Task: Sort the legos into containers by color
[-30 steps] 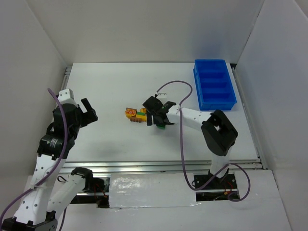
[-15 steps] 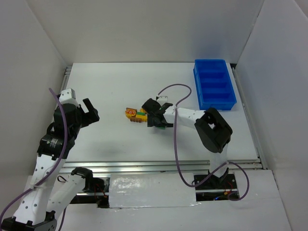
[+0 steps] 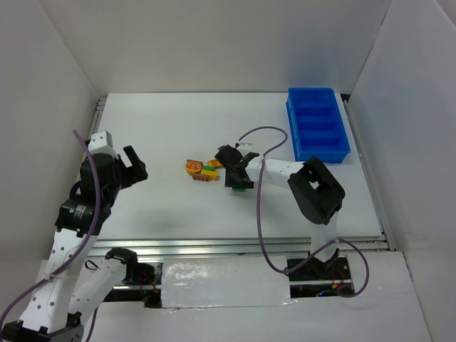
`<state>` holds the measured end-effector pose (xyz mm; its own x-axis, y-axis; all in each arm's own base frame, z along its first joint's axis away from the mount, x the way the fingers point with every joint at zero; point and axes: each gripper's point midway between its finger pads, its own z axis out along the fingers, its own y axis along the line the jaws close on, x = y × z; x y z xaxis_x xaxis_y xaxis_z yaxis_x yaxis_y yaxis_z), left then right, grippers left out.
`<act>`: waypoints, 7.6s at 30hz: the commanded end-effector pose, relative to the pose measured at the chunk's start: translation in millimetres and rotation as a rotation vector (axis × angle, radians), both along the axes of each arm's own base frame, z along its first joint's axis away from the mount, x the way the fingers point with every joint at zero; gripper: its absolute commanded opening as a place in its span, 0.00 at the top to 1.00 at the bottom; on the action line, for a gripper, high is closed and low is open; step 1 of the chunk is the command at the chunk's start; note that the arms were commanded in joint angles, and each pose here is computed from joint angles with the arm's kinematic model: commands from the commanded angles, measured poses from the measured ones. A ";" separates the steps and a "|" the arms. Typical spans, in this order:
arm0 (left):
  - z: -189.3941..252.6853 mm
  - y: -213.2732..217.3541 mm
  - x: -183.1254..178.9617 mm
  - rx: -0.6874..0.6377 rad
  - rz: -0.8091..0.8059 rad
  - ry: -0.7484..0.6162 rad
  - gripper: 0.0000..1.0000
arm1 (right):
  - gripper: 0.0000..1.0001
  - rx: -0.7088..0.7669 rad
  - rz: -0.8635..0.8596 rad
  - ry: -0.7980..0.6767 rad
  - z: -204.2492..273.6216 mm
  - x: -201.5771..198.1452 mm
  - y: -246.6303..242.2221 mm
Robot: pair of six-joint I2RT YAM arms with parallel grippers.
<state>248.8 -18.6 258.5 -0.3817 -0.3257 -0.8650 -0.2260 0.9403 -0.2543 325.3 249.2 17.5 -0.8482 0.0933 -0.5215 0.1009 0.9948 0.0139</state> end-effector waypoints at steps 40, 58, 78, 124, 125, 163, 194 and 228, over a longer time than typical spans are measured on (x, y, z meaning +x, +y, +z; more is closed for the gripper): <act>0.9 -18.9 13.7 -0.001 -0.084 -0.005 0.00 | 1.00 -0.042 -0.315 -0.386 137.5 141.9 -283.2; -4.4 -30.3 14.5 0.005 -0.128 0.016 0.00 | 0.86 -0.118 -0.408 -0.262 87.0 150.6 -320.8; -7.1 -29.2 15.0 0.010 -0.121 0.026 0.00 | 0.12 -0.090 -0.416 -0.338 124.4 147.2 -313.8; -208.5 -143.2 102.4 -0.235 0.424 0.544 0.13 | 0.11 0.539 0.285 -0.435 215.7 -31.0 -80.2; -211.0 -145.2 103.0 -0.233 0.419 0.550 0.13 | 0.11 0.540 0.284 -0.433 215.1 -31.2 -80.1; -245.9 -172.0 81.4 -0.357 0.458 0.636 0.48 | 0.11 0.542 0.323 -0.424 205.1 -35.9 -69.9; -167.8 -226.8 84.3 0.080 -0.447 0.398 0.30 | 0.11 0.510 0.320 -0.448 211.7 -39.0 -74.1; -198.8 -211.4 84.0 0.160 -0.402 0.431 0.38 | 0.11 0.505 0.323 -0.423 201.0 -32.7 -69.9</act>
